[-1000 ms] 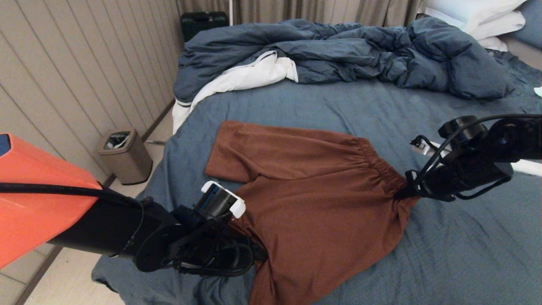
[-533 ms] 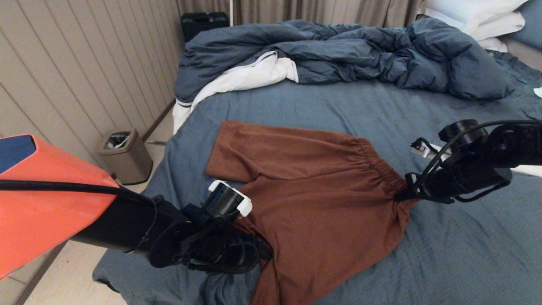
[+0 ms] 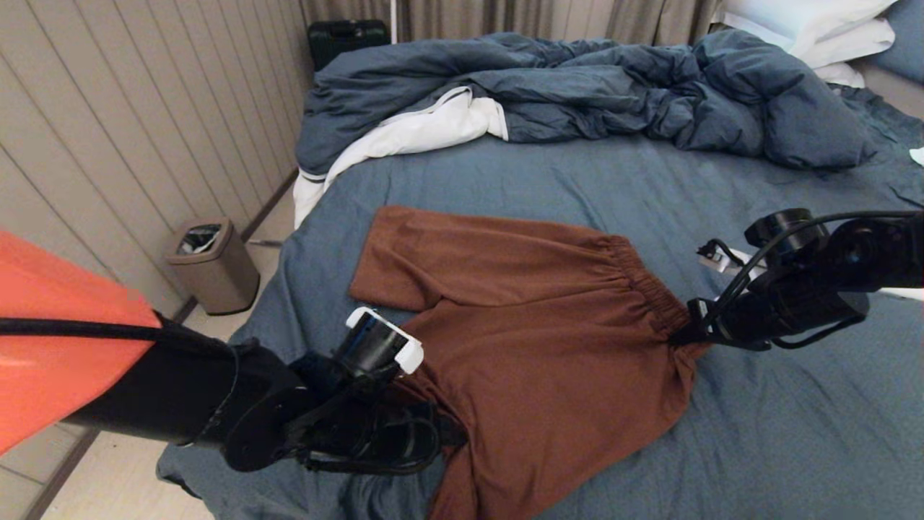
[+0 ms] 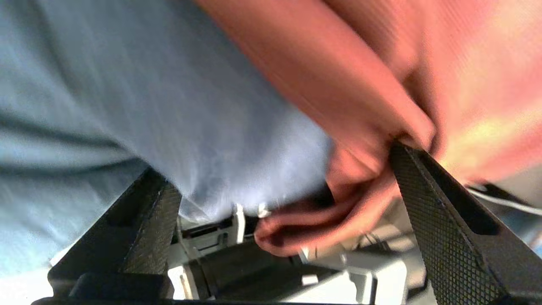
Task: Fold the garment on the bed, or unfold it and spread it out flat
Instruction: Fold the brown shorts
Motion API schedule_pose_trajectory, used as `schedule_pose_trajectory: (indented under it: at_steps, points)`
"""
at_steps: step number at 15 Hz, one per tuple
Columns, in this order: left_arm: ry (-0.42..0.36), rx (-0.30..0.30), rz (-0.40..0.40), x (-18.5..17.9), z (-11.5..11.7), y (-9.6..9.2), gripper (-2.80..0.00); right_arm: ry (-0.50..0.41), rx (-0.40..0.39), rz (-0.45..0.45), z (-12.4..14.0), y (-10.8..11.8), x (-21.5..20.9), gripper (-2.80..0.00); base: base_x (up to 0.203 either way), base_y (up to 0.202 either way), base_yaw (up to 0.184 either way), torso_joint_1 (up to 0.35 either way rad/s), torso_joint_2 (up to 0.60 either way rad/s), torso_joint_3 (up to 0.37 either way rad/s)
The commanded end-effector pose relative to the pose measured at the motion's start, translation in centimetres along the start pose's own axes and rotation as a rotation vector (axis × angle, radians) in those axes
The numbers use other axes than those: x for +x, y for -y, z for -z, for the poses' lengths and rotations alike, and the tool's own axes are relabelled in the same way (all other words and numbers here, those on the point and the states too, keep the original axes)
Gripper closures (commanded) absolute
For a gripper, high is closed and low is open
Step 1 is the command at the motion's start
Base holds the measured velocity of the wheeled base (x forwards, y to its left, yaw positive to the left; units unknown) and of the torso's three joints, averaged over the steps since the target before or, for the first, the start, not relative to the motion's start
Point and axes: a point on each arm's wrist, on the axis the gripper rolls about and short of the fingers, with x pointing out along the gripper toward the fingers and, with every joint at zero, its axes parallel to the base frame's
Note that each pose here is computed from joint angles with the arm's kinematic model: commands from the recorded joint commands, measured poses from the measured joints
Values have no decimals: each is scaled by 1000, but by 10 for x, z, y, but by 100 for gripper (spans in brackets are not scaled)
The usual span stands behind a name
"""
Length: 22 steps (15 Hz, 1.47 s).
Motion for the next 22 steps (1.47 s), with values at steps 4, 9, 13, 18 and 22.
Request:
schedule_pose_trajectory:
  at_steps: [4, 9, 13, 18, 22]
  points:
    - [49, 7, 30, -55, 19, -8, -280, -8, 1, -5, 2, -2, 0, 0, 0, 0, 0, 0, 0, 0]
    - [55, 5, 44, -46, 10, 0, -280, -7, -1, -5, 4, -2, -2, 0, 0, 0, 0, 0, 0, 0]
    - [11, -8, -1, -22, 9, -5, -280, -8, 4, -6, 4, -2, -1, 0, 0, 0, 0, 0, 0, 0]
    - [6, -10, -13, -2, 6, -7, -280, -10, 4, -6, 3, 0, 4, 0, 0, 0, 0, 0, 0, 0]
    - [12, -7, 6, 3, 1, 0, -280, -3, 4, -5, 4, 2, 6, 0, 0, 0, 0, 0, 0, 0]
